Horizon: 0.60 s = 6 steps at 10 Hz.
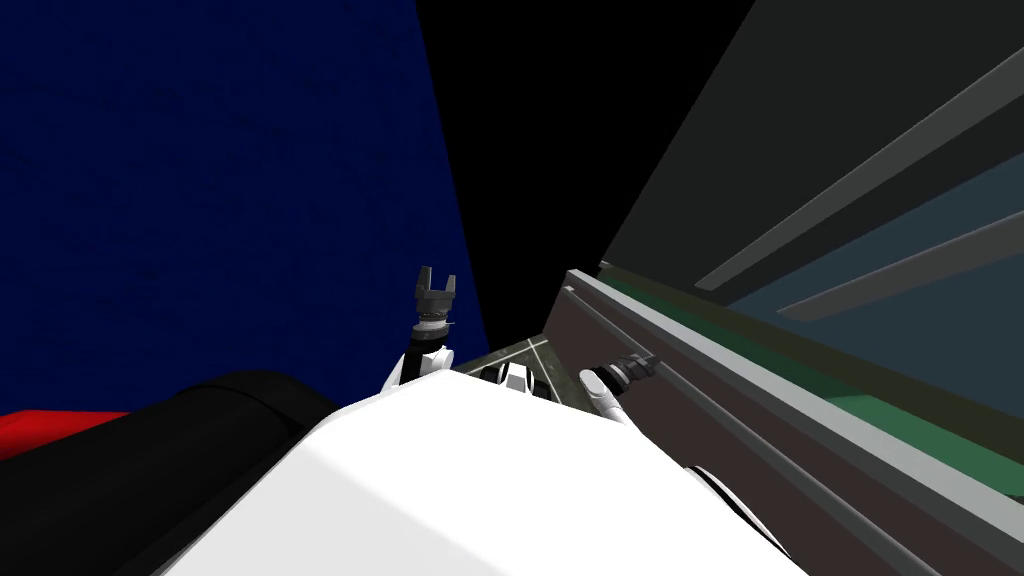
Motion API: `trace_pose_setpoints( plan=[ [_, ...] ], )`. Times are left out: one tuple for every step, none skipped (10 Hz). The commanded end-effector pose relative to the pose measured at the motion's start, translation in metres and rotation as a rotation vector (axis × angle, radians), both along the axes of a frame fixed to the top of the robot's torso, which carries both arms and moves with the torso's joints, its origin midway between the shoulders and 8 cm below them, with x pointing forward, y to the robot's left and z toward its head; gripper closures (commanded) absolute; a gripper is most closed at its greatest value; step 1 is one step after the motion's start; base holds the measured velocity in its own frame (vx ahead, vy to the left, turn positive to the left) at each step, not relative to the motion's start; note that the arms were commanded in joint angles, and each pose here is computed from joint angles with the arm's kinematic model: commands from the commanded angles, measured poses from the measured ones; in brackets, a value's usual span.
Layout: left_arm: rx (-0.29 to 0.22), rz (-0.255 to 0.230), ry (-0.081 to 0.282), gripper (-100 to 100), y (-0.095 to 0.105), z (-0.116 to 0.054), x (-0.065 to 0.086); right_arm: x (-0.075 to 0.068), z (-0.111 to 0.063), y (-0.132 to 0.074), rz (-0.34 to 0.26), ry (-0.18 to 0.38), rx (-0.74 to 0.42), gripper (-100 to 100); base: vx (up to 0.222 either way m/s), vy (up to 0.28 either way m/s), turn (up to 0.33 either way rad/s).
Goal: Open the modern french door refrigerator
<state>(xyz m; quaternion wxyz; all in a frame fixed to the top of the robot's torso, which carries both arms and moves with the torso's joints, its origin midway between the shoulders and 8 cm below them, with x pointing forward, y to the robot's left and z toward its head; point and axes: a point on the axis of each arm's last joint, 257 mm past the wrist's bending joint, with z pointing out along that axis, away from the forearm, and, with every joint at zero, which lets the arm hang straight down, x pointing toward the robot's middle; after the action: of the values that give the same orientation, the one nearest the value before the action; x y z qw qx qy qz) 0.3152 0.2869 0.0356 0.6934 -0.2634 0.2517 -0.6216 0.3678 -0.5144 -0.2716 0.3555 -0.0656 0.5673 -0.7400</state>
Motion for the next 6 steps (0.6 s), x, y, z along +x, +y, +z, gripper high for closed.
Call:
trace_pose_setpoints(
  plan=[
    [0.0,0.0,0.0,0,0.0,0.0,0.0,-0.004,-0.005,-0.019,-0.005,0.008,0.01,100,-0.016,0.083,0.049],
    [0.0,0.0,0.0,0,0.0,0.0,0.0,-0.011,-0.005,-0.04,-0.019,0.009,0.011,100,-0.025,0.134,0.091],
    [0.0,0.0,0.0,0,0.0,0.0,0.0,-0.011,-0.005,-0.04,-0.019,0.009,0.011,100,-0.035,0.124,0.034],
    [0.0,0.0,0.0,0,0.0,0.0,0.0,0.002,0.013,-0.052,-0.026,0.0,-0.007,-100,-0.067,0.087,-0.018],
    [0.0,0.0,0.0,0,0.0,0.0,0.0,0.008,0.019,-0.057,-0.026,0.001,-0.009,-100,-0.071,0.063,-0.017],
    [0.0,0.0,0.0,0,0.0,0.0,0.0,0.015,0.025,-0.062,-0.025,0.001,-0.01,-100,-0.058,0.053,-0.011]
  ],
)
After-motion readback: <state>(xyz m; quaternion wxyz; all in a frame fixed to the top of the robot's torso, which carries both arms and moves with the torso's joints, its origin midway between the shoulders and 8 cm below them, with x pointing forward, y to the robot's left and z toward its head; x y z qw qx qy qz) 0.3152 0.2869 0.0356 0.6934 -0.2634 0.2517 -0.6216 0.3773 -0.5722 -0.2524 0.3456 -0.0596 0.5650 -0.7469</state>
